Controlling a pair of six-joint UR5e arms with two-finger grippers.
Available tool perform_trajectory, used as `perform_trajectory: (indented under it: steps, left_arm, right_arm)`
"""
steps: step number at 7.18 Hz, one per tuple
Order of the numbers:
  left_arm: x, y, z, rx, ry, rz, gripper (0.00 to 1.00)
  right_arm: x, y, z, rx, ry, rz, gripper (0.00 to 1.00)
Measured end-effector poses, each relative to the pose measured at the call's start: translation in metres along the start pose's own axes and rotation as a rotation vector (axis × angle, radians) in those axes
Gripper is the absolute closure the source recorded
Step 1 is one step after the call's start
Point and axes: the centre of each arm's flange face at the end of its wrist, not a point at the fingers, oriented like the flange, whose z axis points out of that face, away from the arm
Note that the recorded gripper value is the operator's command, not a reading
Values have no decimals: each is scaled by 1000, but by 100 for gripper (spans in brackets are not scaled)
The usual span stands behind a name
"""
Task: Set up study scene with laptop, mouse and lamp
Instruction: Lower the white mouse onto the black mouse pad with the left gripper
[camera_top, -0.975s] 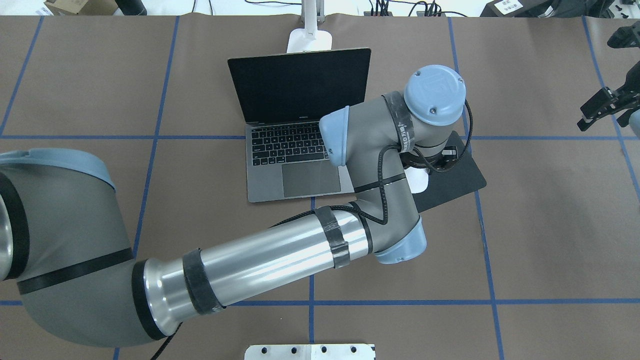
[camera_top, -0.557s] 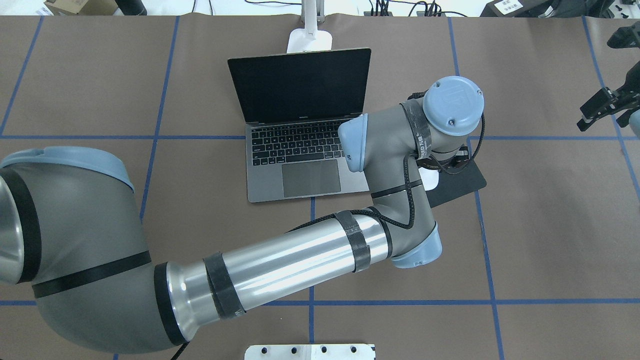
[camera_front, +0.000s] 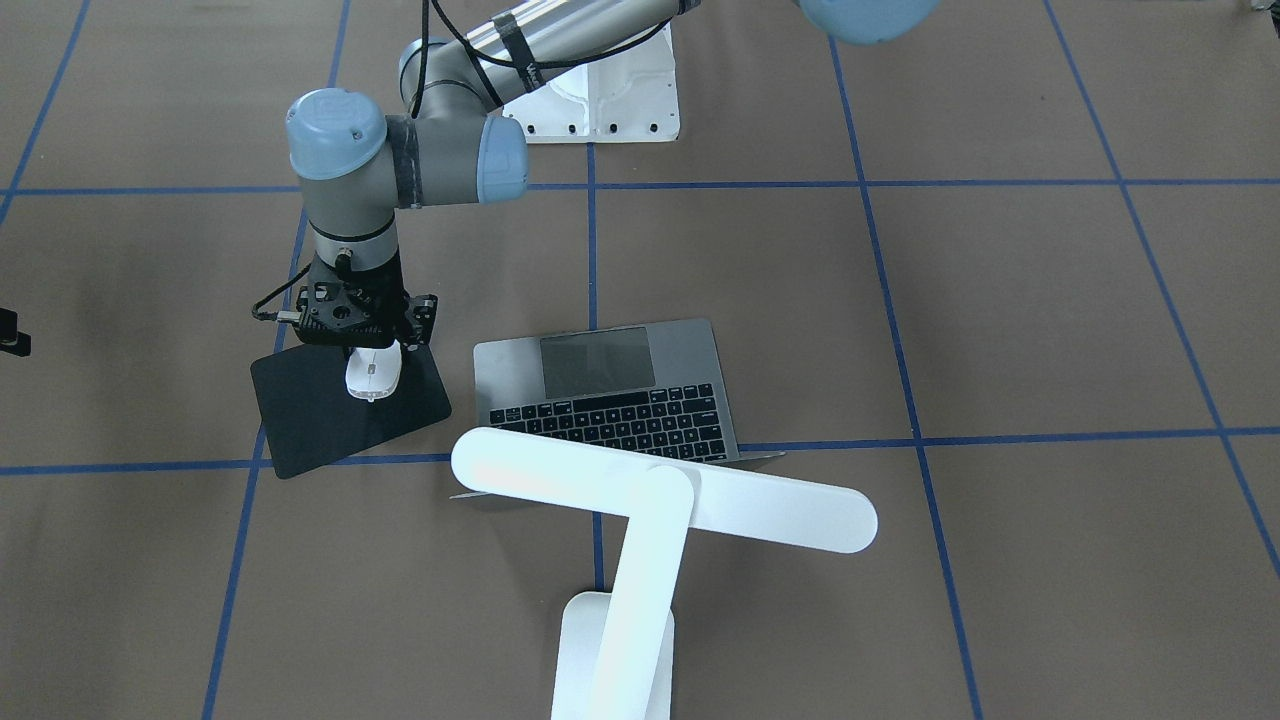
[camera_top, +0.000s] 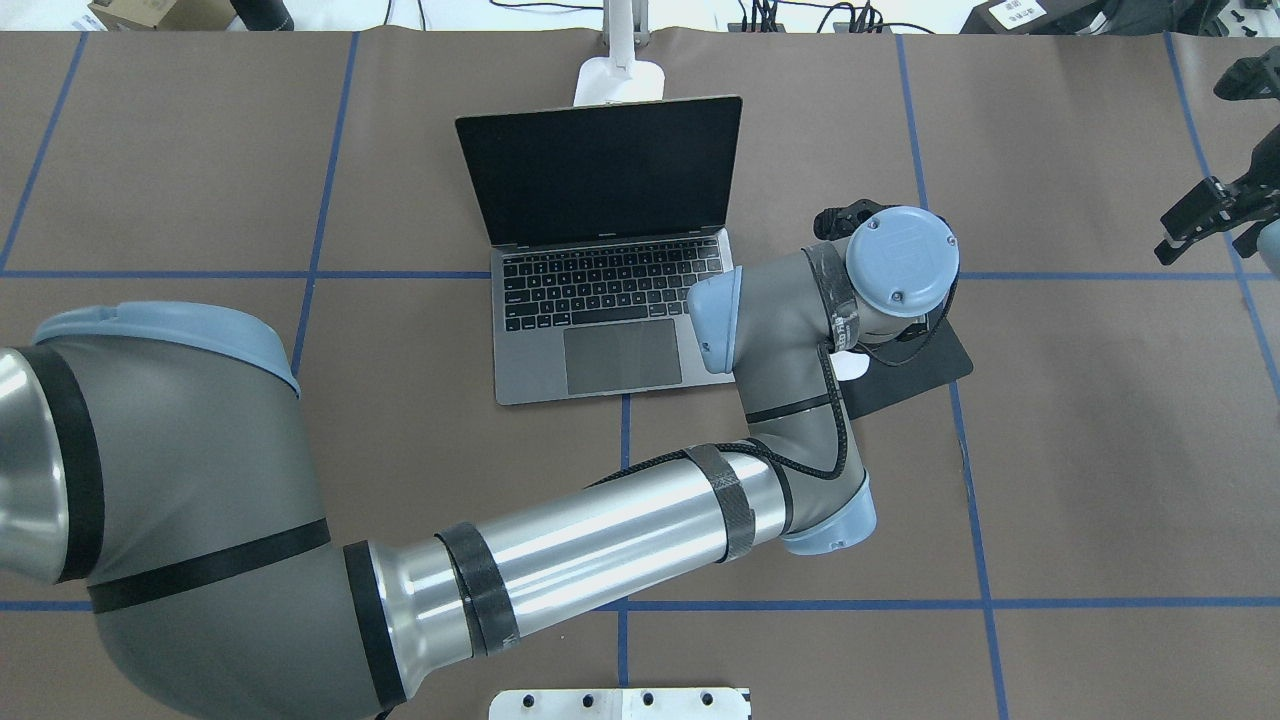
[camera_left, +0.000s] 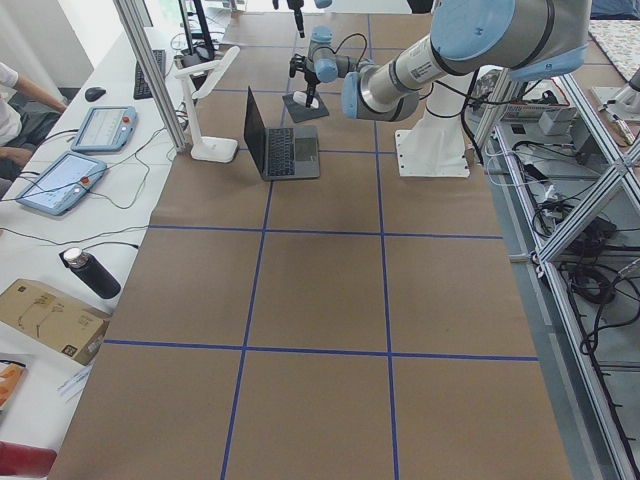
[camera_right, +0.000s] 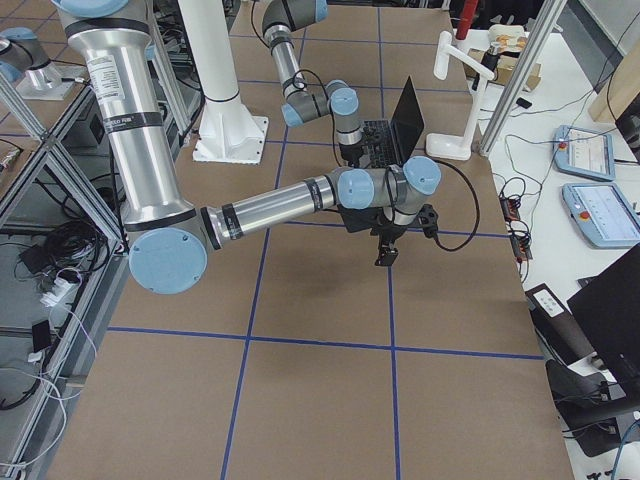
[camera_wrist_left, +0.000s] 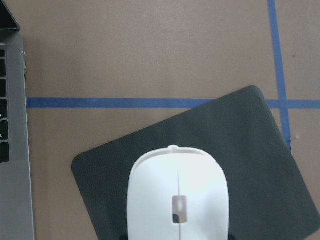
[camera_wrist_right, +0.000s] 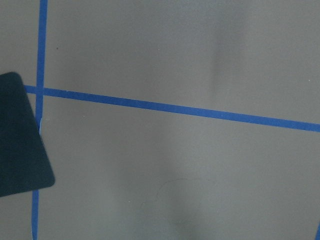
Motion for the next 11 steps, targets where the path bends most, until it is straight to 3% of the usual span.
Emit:
perform_trajectory:
  steps: [2, 8, 11]
  left_arm:
    - [0, 6, 5, 3, 2, -15, 25]
    - [1, 14, 9, 0, 9, -18, 18]
    - [0, -11, -13, 19, 47, -35, 16]
  right_arm:
    - [3, -1, 3, -5, 0, 4, 1]
    - [10, -5, 11, 0, -6, -2, 1]
    - [12, -5, 12, -3, -6, -1, 1]
